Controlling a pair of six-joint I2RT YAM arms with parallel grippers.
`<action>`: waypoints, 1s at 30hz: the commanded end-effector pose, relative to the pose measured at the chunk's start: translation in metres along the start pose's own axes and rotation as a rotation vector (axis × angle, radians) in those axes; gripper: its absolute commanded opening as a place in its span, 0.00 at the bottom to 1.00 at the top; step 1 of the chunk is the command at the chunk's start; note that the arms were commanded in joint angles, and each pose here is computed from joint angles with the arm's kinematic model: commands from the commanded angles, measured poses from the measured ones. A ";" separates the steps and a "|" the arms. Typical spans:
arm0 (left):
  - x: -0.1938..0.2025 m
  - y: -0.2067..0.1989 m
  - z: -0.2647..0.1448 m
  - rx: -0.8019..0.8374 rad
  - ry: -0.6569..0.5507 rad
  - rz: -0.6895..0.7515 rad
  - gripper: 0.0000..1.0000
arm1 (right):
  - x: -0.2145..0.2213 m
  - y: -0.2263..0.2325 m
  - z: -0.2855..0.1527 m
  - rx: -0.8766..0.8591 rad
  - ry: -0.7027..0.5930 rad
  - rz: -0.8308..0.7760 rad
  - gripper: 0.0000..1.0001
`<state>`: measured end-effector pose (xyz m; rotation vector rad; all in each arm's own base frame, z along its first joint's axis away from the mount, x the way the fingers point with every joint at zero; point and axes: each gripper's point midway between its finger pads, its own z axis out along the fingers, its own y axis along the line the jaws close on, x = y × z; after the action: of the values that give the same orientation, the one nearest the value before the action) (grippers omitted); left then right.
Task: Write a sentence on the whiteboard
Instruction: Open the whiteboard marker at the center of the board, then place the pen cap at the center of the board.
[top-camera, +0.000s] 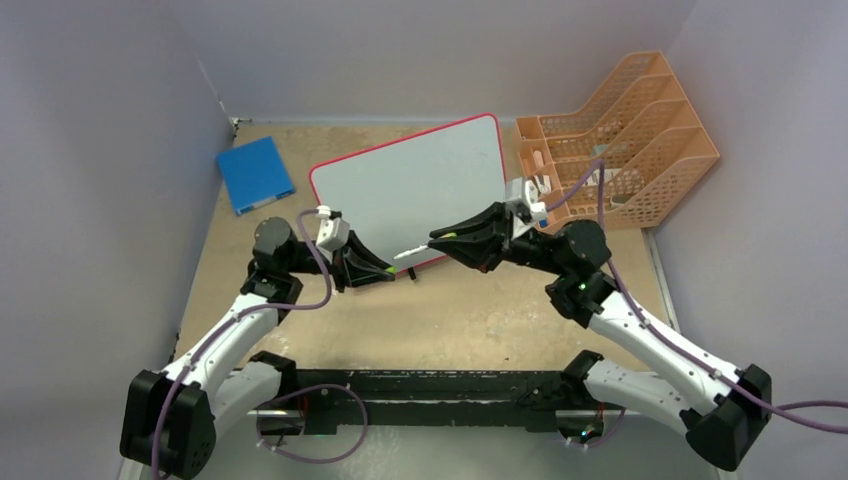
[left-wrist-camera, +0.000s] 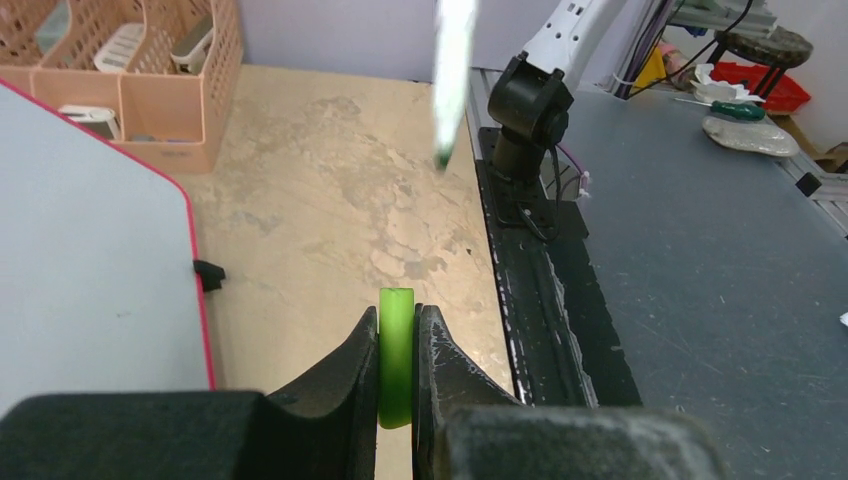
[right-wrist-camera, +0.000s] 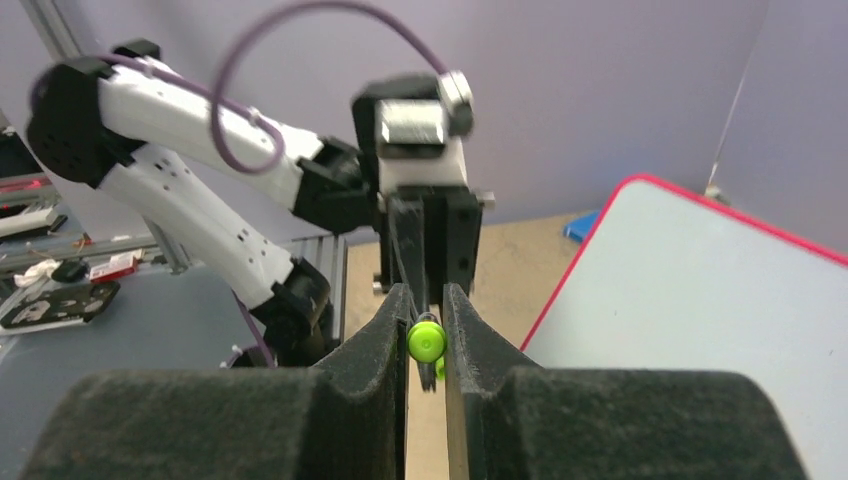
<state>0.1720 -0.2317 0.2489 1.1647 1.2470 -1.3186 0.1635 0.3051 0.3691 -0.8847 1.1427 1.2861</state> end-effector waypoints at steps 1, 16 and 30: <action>0.010 0.000 0.000 -0.006 0.007 -0.008 0.00 | -0.067 0.023 -0.006 -0.036 -0.163 -0.119 0.00; 0.029 0.029 0.001 -0.229 0.113 -0.164 0.00 | -0.078 -0.043 -0.052 0.462 -0.204 -0.213 0.00; 0.102 0.041 0.033 -0.424 0.423 -0.318 0.00 | -0.075 -0.071 -0.115 0.782 -0.271 -0.274 0.00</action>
<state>0.1853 -0.2600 0.1507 0.9792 1.9336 -1.1471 0.2182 0.1912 0.3946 -0.3512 1.1670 0.6997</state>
